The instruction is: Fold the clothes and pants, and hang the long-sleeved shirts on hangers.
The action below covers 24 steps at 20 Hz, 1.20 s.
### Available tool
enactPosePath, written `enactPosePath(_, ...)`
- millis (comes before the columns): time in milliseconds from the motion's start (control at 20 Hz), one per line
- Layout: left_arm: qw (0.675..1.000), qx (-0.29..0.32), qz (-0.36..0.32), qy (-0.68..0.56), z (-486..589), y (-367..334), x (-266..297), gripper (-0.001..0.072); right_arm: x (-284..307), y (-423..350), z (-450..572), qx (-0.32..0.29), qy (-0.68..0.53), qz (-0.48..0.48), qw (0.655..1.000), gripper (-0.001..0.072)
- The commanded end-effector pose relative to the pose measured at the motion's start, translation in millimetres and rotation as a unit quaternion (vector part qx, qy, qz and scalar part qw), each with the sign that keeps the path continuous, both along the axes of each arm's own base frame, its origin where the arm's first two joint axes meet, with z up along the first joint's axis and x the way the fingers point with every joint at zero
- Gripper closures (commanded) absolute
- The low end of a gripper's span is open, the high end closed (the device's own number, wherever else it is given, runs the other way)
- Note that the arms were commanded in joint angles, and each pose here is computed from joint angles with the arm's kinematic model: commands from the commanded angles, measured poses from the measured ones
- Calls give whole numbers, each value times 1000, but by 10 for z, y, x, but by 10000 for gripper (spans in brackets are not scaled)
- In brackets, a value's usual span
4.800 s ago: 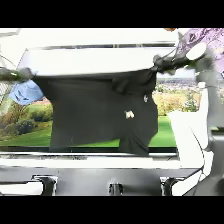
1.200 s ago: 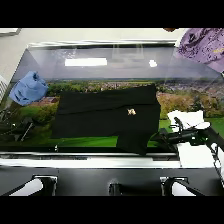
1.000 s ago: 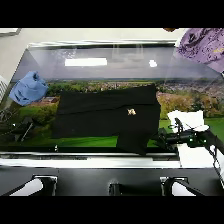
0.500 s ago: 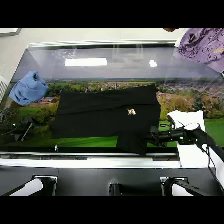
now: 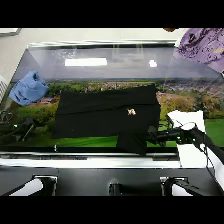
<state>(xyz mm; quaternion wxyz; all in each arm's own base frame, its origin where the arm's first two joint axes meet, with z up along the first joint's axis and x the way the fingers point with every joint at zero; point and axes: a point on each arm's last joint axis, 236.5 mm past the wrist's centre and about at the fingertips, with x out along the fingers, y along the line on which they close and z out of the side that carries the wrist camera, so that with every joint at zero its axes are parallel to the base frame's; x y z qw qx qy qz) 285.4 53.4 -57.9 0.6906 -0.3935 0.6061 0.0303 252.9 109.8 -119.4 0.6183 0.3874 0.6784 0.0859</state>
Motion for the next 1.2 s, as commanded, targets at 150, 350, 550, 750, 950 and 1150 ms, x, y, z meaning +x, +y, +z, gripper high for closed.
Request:
enactPosePath(150, 1000, -16, -18, -16, -200, -157, -75, 80, 6, -8, -10, -3, -1, 0, 1000, 686)
enactPosePath(350, 999, -35, -13, -5, -269, -213, -88, 91, 10, -8, -9, -3, -2, 0, 1000, 686)
enactPosePath(550, 997, -81, -18, 3, -313, -371, -79, 92, 2, -2, -4, -2, 0, 1, 1000, 686)
enactPosePath(750, 995, -95, -9, 28, -425, -400, -119, 105, 4, -3, 0, -2, -1, 1, 1000, 686)
enactPosePath(950, 995, -98, -8, 30, -440, -405, -118, 111, 3, -1, 0, -1, -1, 1, 1000, 686)
enactPosePath(1150, 994, -103, -9, 36, -474, -422, -132, 294, 4, -2, 0, -2, -1, 1, 1000, 686)
